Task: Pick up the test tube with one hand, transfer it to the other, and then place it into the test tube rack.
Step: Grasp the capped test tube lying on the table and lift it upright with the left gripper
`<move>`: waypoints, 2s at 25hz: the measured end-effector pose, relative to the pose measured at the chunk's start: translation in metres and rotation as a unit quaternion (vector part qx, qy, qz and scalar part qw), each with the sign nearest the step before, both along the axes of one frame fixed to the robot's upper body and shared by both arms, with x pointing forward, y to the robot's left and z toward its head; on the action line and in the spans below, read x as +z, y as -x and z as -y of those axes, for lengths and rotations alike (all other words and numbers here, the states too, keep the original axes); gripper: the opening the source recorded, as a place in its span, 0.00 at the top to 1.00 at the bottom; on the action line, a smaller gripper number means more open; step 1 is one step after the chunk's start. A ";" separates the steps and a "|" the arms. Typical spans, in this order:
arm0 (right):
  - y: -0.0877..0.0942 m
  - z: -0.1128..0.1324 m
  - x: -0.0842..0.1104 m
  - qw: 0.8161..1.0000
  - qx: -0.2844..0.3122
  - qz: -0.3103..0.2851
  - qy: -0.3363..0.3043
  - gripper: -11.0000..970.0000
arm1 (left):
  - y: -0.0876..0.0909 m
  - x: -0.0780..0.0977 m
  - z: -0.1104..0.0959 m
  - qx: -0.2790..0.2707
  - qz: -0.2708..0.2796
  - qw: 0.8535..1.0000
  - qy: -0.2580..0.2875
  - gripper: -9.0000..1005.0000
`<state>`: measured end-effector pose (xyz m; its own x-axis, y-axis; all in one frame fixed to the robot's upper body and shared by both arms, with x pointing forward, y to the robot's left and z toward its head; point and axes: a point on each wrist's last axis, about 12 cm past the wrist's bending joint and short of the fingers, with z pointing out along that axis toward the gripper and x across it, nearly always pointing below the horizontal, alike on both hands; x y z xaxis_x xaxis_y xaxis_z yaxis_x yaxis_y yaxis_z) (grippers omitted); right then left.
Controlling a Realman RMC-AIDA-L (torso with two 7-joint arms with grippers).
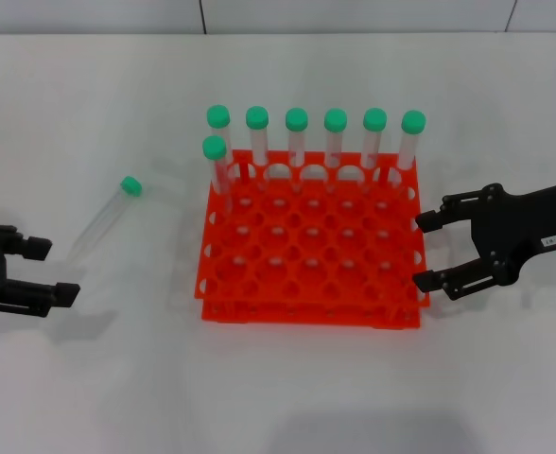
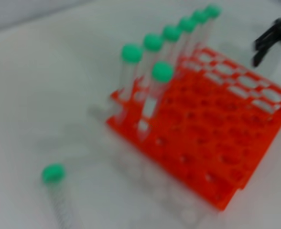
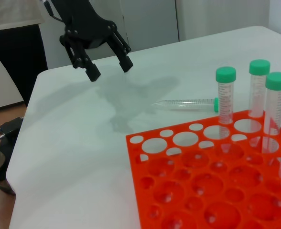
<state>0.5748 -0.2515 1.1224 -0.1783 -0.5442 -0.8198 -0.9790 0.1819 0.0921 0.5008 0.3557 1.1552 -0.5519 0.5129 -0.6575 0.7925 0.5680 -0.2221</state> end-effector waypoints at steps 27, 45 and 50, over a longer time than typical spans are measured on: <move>0.000 -0.006 -0.001 1.000 -0.001 0.006 -0.004 0.16 | -0.050 -0.021 0.021 0.152 -0.085 0.980 -0.095 0.20; -0.001 -0.013 -0.002 1.000 0.003 0.011 -0.006 0.16 | -0.066 -0.037 0.039 0.151 -0.081 0.980 -0.106 0.20; -0.001 -0.014 -0.002 1.000 0.004 0.011 -0.007 0.16 | -0.067 -0.039 0.039 0.150 -0.081 0.980 -0.107 0.20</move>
